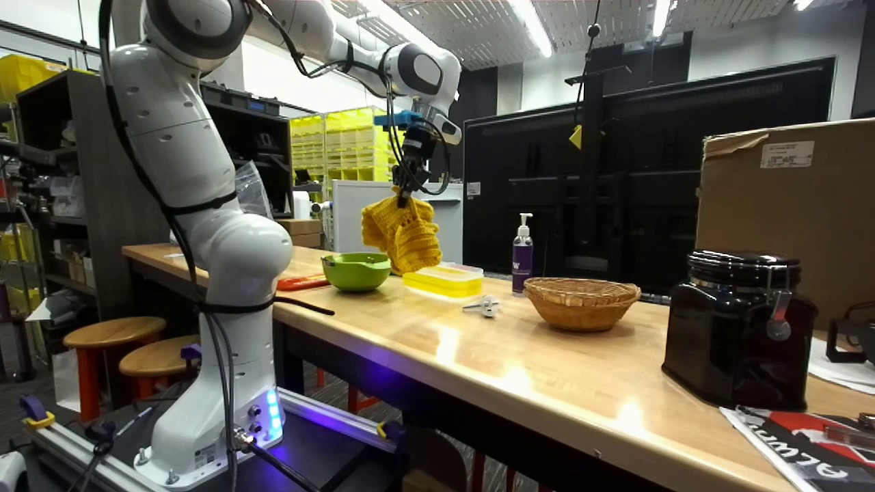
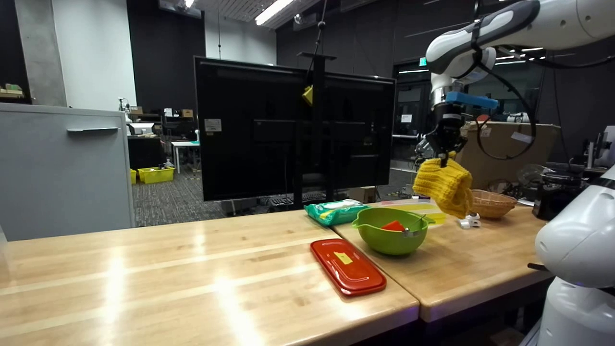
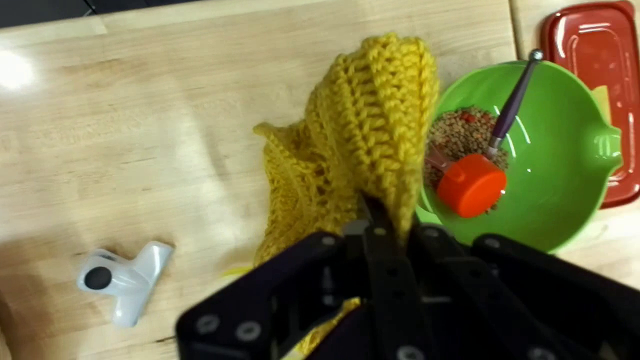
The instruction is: Put the cloth in the bowl
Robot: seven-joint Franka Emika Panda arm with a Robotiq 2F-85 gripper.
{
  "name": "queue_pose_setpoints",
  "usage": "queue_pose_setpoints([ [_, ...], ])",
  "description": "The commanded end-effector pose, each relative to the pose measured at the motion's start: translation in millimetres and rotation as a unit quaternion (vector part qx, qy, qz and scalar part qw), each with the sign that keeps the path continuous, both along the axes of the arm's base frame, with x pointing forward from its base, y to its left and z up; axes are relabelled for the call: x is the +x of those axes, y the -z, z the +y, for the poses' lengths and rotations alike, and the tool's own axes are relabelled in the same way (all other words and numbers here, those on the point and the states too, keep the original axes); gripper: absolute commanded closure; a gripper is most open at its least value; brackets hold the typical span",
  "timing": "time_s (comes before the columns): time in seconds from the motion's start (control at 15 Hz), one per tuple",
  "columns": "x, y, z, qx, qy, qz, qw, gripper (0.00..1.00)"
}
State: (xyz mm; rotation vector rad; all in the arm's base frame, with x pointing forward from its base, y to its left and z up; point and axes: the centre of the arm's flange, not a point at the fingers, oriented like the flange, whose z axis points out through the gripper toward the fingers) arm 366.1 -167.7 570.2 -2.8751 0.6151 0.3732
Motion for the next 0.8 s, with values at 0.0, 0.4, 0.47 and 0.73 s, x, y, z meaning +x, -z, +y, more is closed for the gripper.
queue_pose_setpoints([
  [0.0, 43, -22, 15, 0.025, 0.041, -0.005, 0.9988, 0.98],
  [0.4, 107, -47, 1, 0.033, 0.09, 0.009, 0.9953, 0.98],
  [0.47, 117, -49, -3, 0.031, 0.092, 0.01, 0.9952, 0.98],
  [0.73, 152, -48, -20, 0.046, 0.133, -0.023, 0.9898, 0.98],
])
